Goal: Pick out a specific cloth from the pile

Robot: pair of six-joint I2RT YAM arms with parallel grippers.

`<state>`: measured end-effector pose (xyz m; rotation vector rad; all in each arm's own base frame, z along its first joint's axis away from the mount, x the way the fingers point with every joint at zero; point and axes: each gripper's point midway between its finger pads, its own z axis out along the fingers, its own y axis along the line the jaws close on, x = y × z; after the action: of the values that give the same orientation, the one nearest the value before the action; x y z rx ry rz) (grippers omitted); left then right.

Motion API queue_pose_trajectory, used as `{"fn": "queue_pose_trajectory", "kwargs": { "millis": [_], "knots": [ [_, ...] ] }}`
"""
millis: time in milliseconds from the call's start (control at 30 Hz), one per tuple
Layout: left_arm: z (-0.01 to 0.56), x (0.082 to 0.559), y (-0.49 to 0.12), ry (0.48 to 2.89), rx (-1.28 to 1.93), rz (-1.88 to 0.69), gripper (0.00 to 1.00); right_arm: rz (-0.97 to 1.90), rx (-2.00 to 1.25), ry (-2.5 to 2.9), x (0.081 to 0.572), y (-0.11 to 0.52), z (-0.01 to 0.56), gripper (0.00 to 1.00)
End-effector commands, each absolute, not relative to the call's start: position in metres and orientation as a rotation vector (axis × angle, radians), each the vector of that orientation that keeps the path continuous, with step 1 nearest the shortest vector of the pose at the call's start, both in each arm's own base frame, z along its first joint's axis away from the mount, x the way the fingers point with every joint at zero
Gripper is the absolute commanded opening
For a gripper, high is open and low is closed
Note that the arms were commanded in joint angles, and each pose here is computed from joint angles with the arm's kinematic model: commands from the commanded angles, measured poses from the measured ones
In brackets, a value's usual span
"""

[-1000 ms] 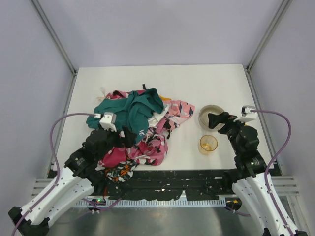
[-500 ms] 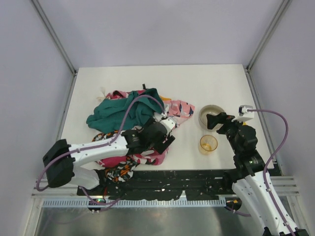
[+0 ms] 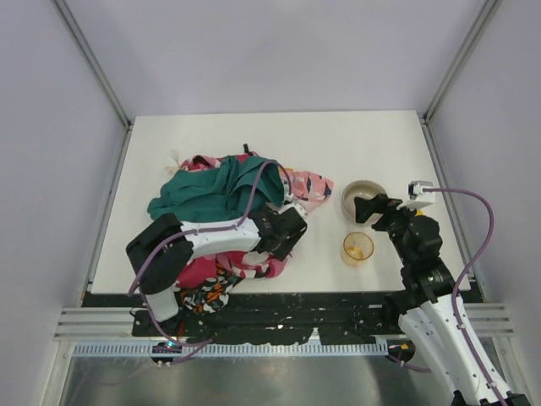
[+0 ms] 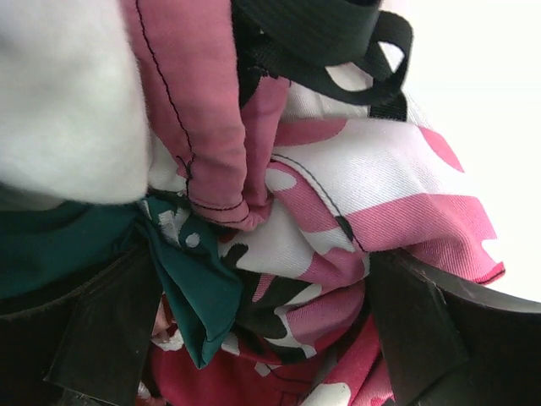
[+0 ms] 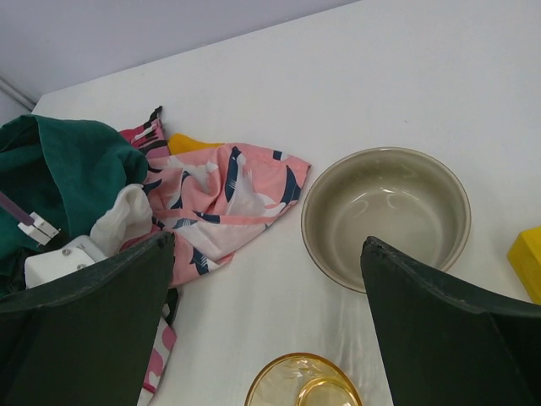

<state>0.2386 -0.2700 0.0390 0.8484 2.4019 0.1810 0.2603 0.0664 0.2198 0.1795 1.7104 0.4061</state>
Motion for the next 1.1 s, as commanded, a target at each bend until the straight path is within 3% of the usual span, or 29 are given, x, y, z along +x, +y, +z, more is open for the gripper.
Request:
{"fn": "queue_pose_trajectory", "kwargs": {
  "millis": [0,67,200,333,400,567,800,1067],
  "knots": [
    [-0.001,0.233,-0.243,2.581,0.733,0.226,0.99,0.403,0.156,1.652,0.263,0.066,0.235,0.95],
    [-0.013,0.23,-0.244,2.618,0.736,0.219,0.98,0.4,0.159,1.647,0.263,0.065,0.235,0.95],
    [-0.028,0.225,-0.25,2.663,0.738,0.193,0.72,0.396,0.165,1.637,0.262,0.064,0.237,0.95],
    [-0.036,0.223,-0.249,2.683,0.727,0.183,0.33,0.39,0.166,1.633,0.261,0.063,0.237,0.95],
    [-0.034,0.227,-0.242,2.669,0.717,0.232,0.0,0.389,0.167,1.634,0.261,0.062,0.237,0.95],
    [0.018,0.262,-0.217,2.49,0.616,0.483,0.0,0.385,0.17,1.632,0.261,0.062,0.237,0.95],
    [0.17,0.303,-0.175,2.118,0.366,0.686,0.0,0.479,0.046,1.636,0.256,0.084,0.246,0.95],
    [0.23,0.31,-0.104,2.075,0.106,0.712,0.0,0.665,-0.172,1.699,0.248,0.131,0.242,0.95]
  ]
}}
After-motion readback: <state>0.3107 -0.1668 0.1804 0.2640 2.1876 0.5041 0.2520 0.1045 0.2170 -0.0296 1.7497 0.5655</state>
